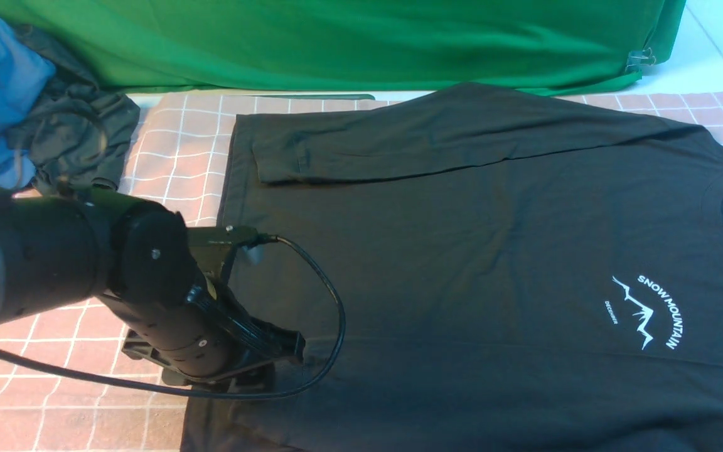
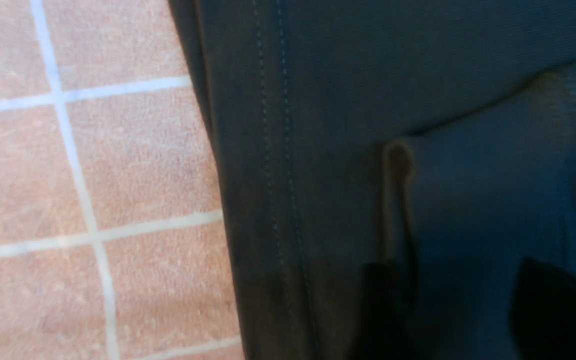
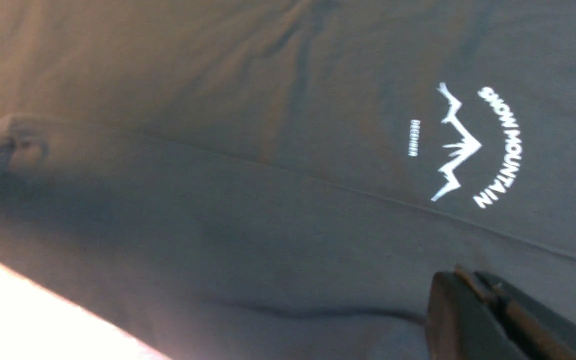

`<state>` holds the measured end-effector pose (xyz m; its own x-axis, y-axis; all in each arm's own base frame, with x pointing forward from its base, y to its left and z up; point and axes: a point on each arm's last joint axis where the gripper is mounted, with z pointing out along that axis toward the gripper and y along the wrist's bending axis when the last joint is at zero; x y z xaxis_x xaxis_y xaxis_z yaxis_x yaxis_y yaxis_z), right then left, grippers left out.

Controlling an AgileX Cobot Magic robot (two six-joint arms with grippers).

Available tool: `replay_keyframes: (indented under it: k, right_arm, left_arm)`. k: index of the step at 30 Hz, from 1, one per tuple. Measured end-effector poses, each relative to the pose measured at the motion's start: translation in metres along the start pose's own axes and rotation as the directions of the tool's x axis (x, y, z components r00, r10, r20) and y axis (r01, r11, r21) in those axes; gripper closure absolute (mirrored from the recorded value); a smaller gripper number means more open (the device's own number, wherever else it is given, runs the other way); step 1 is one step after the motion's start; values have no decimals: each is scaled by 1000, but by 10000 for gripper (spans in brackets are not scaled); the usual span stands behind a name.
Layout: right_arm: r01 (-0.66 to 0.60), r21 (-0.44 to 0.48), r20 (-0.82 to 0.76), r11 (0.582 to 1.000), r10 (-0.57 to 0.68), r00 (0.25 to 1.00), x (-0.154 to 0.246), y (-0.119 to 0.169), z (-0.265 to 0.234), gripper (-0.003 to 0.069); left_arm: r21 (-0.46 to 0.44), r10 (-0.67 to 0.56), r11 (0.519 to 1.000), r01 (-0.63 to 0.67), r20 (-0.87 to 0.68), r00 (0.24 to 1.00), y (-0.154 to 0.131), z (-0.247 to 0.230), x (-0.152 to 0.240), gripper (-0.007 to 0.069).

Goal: Fold a long-sleeved shirt over a pink coffee tablecloth.
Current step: 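Grasp the left edge of the dark T-shirt lying flat on the table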

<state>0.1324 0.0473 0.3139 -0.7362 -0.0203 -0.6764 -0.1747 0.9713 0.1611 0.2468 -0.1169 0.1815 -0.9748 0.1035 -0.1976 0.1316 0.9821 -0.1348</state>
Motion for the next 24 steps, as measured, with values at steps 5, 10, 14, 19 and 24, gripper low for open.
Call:
replay_keyframes:
  k: [5, 10, 14, 19, 24]
  right_arm:
    - [6, -14, 40, 1000, -6, 999, -4, 2, -1, 616]
    - [14, -16, 50, 1000, -13, 999, -5, 2, 0, 616]
    - [14, -19, 62, 1000, -12, 998, -6, 2, 0, 614]
    - [15, -19, 63, 1000, -14, 998, -6, 2, 0, 613]
    - [21, -19, 63, 1000, -20, 998, -6, 2, 0, 608]
  left_arm:
    - [-9, -4, 1000, 4, -17, 1000, 1, 16, -3, 63]
    - [-4, 17, 1000, -17, -29, 999, 0, 21, -4, 86]
    - [-1, 25, 1000, -25, -42, 999, -1, 25, -5, 204]
    - [-4, 21, 1000, -22, -71, 997, -1, 30, -6, 348]
    - [7, 12, 1000, -11, -75, 997, -2, 31, -7, 526]
